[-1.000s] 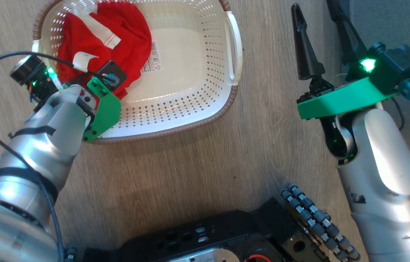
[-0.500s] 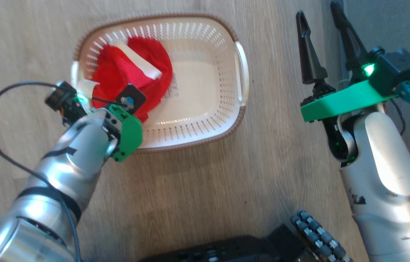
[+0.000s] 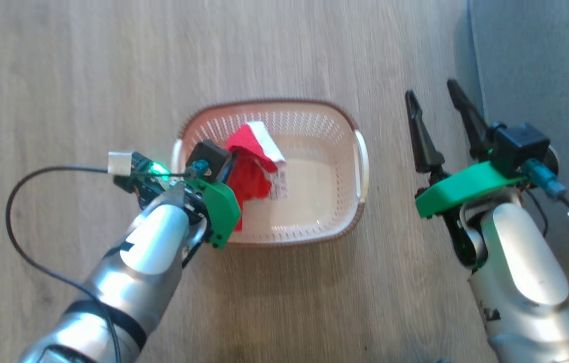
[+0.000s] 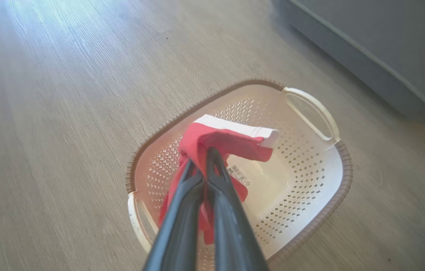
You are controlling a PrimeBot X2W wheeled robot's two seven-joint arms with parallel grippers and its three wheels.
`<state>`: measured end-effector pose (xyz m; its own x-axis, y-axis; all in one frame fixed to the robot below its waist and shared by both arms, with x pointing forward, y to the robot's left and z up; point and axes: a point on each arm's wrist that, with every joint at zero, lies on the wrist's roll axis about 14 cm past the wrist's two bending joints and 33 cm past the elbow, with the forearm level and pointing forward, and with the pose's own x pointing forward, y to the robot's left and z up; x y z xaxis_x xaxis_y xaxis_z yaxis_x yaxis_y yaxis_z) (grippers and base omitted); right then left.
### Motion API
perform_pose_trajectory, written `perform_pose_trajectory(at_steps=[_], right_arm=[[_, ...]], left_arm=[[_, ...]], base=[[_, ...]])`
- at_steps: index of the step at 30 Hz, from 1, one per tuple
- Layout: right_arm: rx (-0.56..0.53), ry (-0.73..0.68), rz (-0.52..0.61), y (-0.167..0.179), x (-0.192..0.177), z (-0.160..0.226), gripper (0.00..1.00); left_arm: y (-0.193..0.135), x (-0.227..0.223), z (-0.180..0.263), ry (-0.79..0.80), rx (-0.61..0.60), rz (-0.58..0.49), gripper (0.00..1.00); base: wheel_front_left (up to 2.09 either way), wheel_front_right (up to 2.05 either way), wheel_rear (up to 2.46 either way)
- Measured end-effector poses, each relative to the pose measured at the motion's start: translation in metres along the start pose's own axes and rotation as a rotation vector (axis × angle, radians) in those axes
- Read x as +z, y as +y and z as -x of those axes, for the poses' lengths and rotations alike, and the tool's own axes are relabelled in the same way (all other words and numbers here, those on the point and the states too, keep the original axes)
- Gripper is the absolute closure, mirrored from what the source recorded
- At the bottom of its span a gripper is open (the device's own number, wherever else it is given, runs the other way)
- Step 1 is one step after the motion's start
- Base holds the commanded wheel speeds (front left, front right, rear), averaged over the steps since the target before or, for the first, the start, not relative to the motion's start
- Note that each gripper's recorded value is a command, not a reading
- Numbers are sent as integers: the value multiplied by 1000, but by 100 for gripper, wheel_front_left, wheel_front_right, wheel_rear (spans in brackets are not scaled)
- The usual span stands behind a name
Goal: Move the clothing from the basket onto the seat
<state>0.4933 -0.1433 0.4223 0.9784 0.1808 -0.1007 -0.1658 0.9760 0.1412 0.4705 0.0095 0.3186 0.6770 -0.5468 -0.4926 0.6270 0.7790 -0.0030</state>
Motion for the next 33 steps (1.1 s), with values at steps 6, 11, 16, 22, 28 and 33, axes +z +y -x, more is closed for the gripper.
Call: perform_pose_trajectory(at_steps=[6,11,16,22,28,33], right_arm=[[28,-22,-3,17,17,18,0],[42,-33,-1,27,26,37,0],[41,-51,-19,32,35,57,0],[35,-56,-23,34,37,80,0],[32,-74,-17,36,43,95,0],[32,-74,-16,37,43,104,0]], left_arm=[[-4,55,33,-175,44,40,100],[-8,100,62,-321,78,50,100],[-10,140,91,-448,109,39,100],[-14,172,121,-557,132,19,100],[-21,208,147,-672,138,-11,100],[-30,233,166,-758,126,-40,100]], base=[[0,0,0],[0,0,0],[0,0,0],[0,0,0],[0,0,0],[0,0,0]])
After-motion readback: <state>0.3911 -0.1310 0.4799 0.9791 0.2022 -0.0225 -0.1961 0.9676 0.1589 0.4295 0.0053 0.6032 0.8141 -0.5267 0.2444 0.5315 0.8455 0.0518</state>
